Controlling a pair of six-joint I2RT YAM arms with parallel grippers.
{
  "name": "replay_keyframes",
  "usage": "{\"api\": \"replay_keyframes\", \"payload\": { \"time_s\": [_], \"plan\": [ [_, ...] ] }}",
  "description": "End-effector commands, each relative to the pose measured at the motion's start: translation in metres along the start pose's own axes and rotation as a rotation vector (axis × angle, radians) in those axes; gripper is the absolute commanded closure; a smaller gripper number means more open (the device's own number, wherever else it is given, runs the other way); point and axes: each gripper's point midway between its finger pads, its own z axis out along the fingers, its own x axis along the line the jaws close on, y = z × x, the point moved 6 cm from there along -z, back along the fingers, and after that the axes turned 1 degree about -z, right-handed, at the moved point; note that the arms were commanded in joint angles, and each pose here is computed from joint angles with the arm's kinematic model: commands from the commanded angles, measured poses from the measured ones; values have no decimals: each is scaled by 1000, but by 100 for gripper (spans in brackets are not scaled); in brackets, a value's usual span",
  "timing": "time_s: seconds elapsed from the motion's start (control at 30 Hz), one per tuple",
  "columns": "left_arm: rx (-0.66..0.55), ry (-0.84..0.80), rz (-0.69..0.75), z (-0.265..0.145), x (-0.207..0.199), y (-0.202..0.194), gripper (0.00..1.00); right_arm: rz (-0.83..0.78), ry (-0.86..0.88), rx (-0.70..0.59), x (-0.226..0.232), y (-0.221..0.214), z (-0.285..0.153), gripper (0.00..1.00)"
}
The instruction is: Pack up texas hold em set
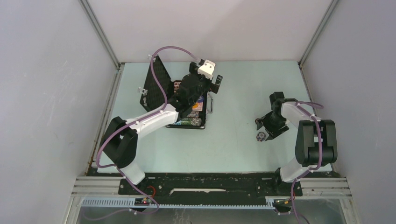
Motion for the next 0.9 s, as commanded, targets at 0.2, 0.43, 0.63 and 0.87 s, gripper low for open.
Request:
{"api": "replay_keyframes", "payload": {
  "time_s": [0.2,0.43,0.63,0.87],
  "plan": [
    [-51,-2,-7,-5,5,17,0,21,47,18,0,-3,-16,12],
    [-49,2,-5,-4,6,17,0,174,65,93,6,-4,-16,4],
    [-49,4,-5,-5,7,17,0,299,45,46,2,2,-21,3],
    [-48,5,1,-5,6,17,0,401,43,50,-9,0,-12,5]
  ]
}}
